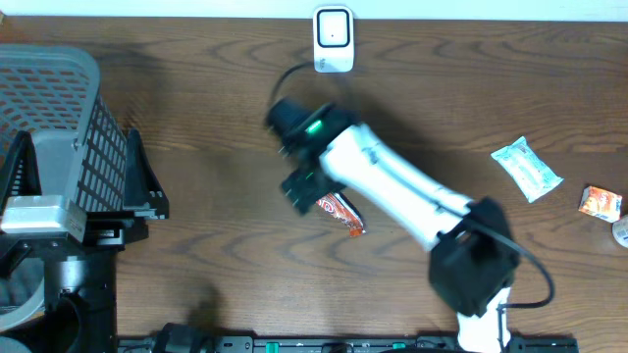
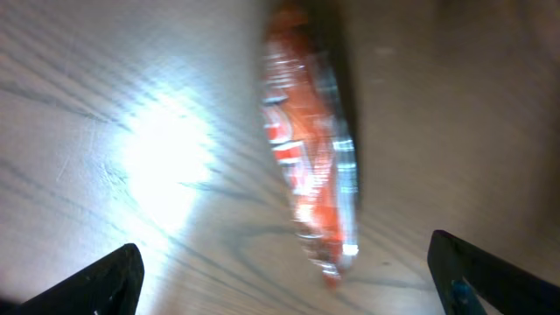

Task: Scan the item barcode

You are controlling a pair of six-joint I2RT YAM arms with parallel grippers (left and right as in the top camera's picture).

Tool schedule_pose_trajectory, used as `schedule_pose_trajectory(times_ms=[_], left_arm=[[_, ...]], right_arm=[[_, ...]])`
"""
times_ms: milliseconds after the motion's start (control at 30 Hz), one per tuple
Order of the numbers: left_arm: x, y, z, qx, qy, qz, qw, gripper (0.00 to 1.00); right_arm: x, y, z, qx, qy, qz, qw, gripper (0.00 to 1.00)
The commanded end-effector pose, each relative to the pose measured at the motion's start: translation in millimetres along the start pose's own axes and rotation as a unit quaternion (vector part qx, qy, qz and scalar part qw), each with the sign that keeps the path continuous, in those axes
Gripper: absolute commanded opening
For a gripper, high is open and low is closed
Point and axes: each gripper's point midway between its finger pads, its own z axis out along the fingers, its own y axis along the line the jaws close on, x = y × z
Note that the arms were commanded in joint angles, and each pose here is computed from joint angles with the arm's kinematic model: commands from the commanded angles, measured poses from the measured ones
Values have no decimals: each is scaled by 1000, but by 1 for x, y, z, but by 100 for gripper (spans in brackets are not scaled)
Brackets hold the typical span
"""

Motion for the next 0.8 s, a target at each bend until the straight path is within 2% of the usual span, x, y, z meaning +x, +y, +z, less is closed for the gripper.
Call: schedule_pose_trajectory(times_ms=[0,133,300,600,667,767], left_arm=[[-1,1,-2,-1,-3,0,1000,98],[-1,1,-2,-1,-3,0,1000,98],[-1,1,-2,-1,-3,0,1000,98],[-1,1,-2,-1,-2,0,1000,98],[0,1,-2,-1,-1,0,1000,98],[0,1,-2,-1,-1,0,1000,98]], right_arm=[[-1,-10,6,-94,14,-52,994,99],[-11,-26,15,-112,6,-42,993,99],[-20,-17,21,-131,-8,-58,990,99],[-30,-18,55,-102,1,-70,992,97],[-27,-16,64,-102,14,-71,992,95],[-24,-13,77,-103,30,-73,992,84]])
